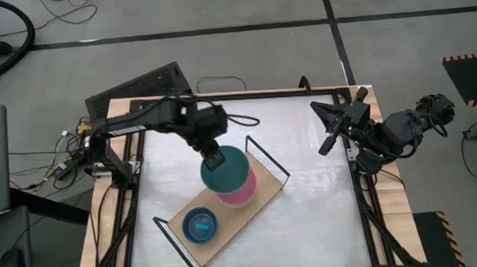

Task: Place and stack bowls onto a shelf
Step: Stack the green bowl on the top of light pink bowl on the shelf

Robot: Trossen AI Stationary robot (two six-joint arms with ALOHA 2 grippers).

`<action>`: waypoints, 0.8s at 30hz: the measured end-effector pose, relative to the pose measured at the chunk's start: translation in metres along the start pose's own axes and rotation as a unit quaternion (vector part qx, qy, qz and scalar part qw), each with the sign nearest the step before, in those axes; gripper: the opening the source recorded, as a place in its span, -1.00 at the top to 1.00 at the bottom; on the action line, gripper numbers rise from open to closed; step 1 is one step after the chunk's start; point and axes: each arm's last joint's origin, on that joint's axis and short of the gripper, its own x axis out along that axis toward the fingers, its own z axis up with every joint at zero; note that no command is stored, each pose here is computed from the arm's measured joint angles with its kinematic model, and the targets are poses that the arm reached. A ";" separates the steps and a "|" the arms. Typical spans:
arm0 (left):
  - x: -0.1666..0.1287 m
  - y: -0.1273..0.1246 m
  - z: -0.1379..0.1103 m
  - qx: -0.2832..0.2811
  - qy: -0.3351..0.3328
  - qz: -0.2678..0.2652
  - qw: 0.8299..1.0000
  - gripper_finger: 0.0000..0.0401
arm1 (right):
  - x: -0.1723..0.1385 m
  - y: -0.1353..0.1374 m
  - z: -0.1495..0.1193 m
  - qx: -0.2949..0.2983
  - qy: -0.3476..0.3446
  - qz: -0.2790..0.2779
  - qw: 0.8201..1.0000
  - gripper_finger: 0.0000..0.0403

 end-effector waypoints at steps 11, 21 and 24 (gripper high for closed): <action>0.067 0.004 -0.009 0.021 0.035 -0.021 0.999 1.00 | -0.005 0.003 0.000 0.002 -0.001 0.018 1.000 0.80; 0.076 0.003 -0.006 0.020 0.012 -0.028 0.999 1.00 | -0.006 0.003 0.000 -0.004 0.000 0.021 1.000 0.80; 0.077 0.001 -0.004 0.025 0.001 -0.034 0.999 1.00 | -0.006 0.004 -0.002 -0.009 0.004 0.021 1.000 0.80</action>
